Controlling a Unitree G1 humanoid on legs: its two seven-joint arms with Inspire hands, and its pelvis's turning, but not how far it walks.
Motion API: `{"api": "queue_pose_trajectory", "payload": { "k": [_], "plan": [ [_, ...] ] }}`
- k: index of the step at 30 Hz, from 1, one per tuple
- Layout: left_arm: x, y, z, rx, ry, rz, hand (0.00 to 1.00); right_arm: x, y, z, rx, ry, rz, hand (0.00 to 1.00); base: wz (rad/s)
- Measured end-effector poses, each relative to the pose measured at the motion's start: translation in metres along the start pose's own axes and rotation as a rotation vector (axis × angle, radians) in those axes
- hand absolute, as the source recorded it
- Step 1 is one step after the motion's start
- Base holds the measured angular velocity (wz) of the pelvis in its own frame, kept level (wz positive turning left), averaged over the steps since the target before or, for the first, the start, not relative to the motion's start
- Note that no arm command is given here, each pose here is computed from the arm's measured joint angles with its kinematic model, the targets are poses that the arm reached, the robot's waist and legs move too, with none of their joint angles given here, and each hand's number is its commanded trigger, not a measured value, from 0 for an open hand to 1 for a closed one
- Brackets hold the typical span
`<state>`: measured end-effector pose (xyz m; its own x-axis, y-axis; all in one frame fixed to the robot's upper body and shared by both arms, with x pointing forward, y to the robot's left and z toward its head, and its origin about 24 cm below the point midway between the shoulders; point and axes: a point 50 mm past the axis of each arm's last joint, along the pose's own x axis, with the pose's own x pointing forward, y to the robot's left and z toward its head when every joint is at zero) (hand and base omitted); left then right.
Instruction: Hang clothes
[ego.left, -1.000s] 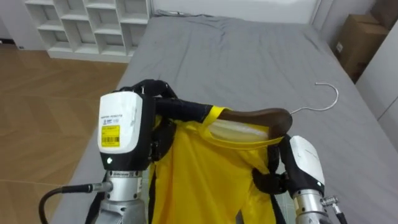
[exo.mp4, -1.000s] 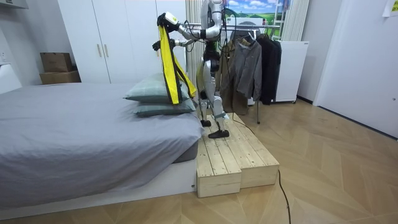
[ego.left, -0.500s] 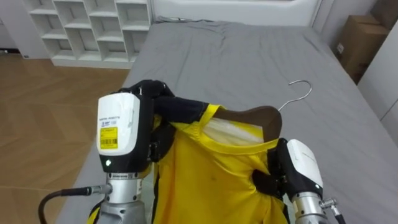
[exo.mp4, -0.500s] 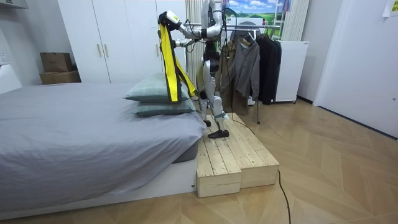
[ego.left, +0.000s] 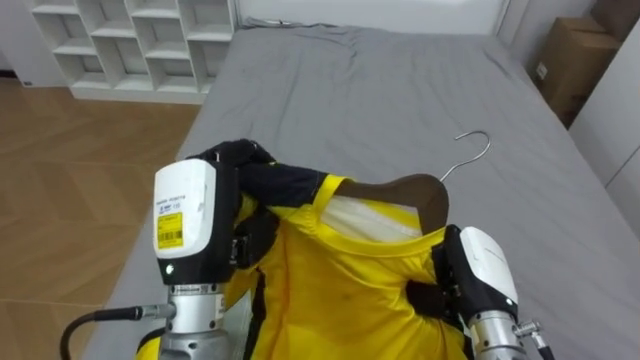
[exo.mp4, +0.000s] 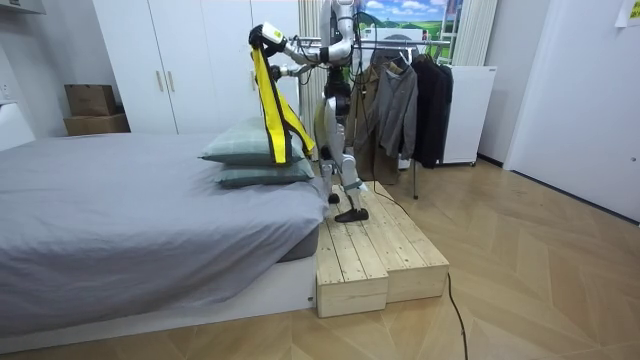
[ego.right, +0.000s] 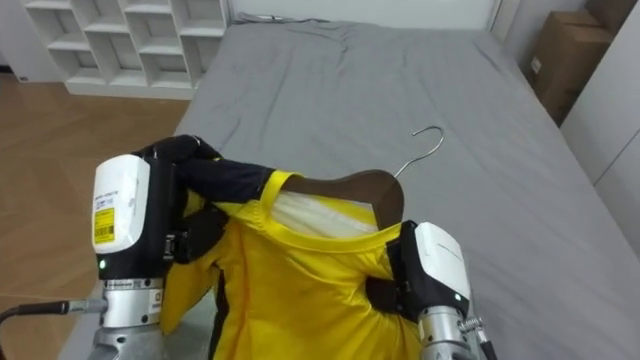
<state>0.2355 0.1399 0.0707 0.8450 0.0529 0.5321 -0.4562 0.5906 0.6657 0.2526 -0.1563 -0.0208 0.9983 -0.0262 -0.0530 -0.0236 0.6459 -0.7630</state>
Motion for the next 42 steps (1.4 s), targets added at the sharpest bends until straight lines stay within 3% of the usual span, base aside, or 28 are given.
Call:
{"api": "queue_pose_trajectory", "payload": {
  "k": [19, 29, 37, 42],
  "plan": [
    [-0.016, -0.015, -0.016, -0.001, 0.094, -0.147, 0.0, -0.013, 0.008, -0.02, -0.03, 0.074, 0.099, 1.0, -0.08],
    [-0.041, -0.025, -0.051, 0.024, 0.276, -0.255, 0.0, -0.014, 0.0, -0.03, -0.096, 0.097, 0.07, 1.0, 0.0],
    [-0.073, -0.022, -0.087, 0.084, 0.483, -0.324, 0.0, -0.045, 0.006, -0.06, -0.097, 0.251, 0.104, 1.0, 0.02],
    [-0.089, -0.019, -0.105, 0.061, 0.638, -0.32, 0.0, -0.05, 0.002, -0.07, -0.047, 0.319, 0.082, 1.0, 0.01]
  ]
}}
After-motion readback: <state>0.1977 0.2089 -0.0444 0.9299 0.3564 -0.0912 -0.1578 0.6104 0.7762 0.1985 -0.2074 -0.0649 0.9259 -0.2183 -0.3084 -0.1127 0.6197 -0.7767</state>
